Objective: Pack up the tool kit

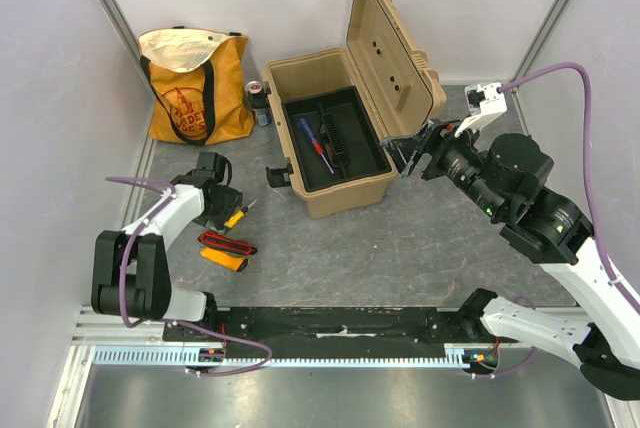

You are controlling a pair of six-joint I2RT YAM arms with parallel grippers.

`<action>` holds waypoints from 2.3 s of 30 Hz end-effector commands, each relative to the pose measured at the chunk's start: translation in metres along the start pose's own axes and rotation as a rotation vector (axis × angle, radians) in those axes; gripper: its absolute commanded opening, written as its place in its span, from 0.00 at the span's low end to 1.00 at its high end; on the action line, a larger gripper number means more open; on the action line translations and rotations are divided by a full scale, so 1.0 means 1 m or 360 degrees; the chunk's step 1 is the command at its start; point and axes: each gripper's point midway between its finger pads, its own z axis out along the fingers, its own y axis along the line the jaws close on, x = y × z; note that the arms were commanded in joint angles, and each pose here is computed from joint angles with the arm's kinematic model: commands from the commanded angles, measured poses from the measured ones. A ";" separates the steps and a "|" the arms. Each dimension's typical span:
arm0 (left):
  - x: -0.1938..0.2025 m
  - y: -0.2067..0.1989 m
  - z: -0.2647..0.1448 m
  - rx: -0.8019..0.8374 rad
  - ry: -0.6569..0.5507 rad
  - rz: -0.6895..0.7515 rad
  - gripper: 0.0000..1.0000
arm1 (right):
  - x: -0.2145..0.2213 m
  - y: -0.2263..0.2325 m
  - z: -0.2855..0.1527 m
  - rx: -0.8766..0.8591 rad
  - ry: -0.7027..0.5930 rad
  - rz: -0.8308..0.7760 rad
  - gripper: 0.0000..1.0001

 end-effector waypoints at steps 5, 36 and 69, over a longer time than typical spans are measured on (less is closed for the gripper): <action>-0.021 0.004 0.031 -0.0131 -0.0065 -0.0179 0.71 | -0.006 -0.002 -0.004 0.0019 -0.0037 -0.0009 0.82; -0.065 -0.110 -0.115 0.0927 -0.0354 0.0612 0.02 | -0.010 -0.003 0.001 0.0044 -0.0054 -0.0024 0.82; 0.083 -0.238 -0.131 0.0950 -0.0300 0.1253 0.08 | -0.002 -0.013 -0.001 0.0089 -0.0056 -0.0031 0.82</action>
